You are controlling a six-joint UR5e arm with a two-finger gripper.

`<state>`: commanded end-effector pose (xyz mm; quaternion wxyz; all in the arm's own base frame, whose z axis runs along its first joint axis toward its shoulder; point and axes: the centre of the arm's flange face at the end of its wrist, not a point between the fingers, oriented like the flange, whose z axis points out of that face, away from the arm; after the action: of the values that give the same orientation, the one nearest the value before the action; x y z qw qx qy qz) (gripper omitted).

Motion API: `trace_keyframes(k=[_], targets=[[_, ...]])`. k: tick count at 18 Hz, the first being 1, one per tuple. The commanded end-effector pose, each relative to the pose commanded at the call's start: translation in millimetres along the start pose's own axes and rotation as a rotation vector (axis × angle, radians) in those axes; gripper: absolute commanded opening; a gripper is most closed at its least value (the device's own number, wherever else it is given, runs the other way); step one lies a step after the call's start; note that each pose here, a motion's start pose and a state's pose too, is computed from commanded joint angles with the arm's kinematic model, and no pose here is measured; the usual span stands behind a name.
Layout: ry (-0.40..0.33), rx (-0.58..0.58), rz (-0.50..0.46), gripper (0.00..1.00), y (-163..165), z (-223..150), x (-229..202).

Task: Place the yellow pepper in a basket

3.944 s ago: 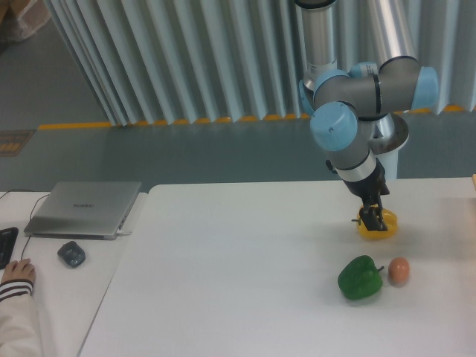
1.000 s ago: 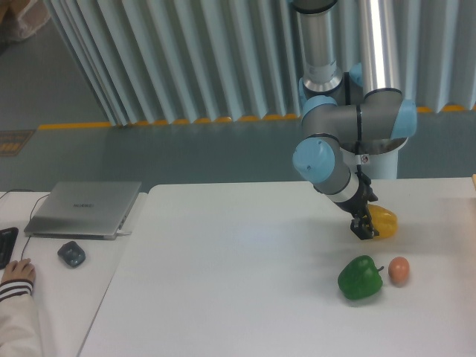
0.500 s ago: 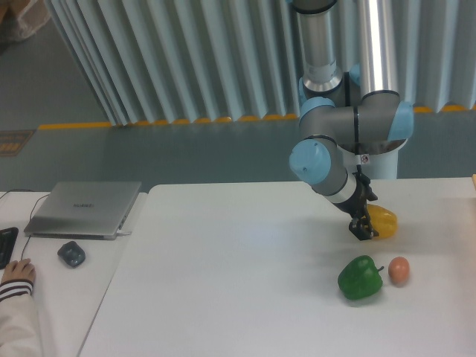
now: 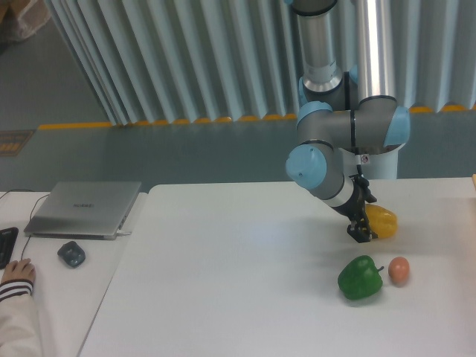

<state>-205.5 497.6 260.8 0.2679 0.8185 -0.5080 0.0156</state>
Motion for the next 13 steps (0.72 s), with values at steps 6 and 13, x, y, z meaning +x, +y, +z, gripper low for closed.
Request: trace_keyframes(k=[6, 13], targets=[[-0.004, -0.004, 0.007, 0.65, 0.0, -3.0, -0.6], [-0.042, -0.005, -0.008, 0.59, 15.4, -29.5, -6.7]])
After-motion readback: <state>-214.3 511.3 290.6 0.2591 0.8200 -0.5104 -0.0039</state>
